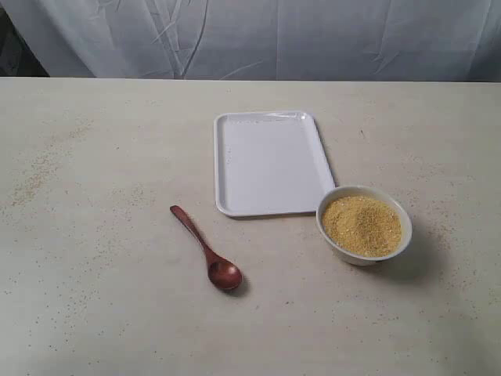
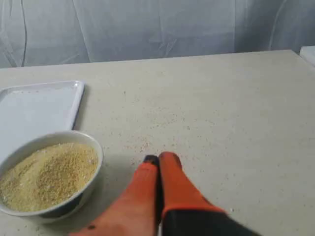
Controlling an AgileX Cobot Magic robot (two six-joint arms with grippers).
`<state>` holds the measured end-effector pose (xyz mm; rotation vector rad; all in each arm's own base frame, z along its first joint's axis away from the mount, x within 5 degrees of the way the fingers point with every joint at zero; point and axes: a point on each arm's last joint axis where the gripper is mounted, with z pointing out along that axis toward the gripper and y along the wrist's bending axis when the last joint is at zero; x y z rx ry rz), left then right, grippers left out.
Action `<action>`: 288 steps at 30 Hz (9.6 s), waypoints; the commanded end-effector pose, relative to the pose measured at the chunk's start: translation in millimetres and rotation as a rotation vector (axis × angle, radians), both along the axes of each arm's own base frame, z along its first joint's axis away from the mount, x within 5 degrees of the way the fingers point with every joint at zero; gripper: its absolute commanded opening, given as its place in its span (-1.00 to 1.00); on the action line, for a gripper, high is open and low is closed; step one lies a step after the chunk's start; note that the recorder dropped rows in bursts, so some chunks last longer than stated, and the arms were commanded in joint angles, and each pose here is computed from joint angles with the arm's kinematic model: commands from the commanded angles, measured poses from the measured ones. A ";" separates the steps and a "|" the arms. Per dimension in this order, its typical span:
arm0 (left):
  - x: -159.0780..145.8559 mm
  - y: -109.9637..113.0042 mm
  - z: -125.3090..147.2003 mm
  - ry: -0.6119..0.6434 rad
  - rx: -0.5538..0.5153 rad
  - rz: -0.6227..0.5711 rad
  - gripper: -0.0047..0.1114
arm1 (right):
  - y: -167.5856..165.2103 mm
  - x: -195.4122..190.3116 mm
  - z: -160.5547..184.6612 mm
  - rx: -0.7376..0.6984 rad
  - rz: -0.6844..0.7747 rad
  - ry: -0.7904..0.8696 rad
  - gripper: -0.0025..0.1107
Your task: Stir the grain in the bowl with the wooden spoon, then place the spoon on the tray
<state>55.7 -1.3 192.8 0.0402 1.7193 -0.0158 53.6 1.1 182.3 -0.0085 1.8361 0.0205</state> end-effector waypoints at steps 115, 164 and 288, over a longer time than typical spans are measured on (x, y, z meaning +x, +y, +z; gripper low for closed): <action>-0.2 0.0 -0.6 -0.006 -0.006 0.001 -0.92 | 126.9 255.2 -11.6 0.206 -0.046 0.821 -0.58; -0.2 0.0 -0.6 -0.006 -0.006 0.001 -0.92 | 10.5 303.8 -66.9 0.978 0.376 0.855 -0.03; -0.2 0.0 -0.6 -0.006 -0.006 0.001 -0.92 | 140.2 268.0 15.2 0.140 0.979 0.338 -0.96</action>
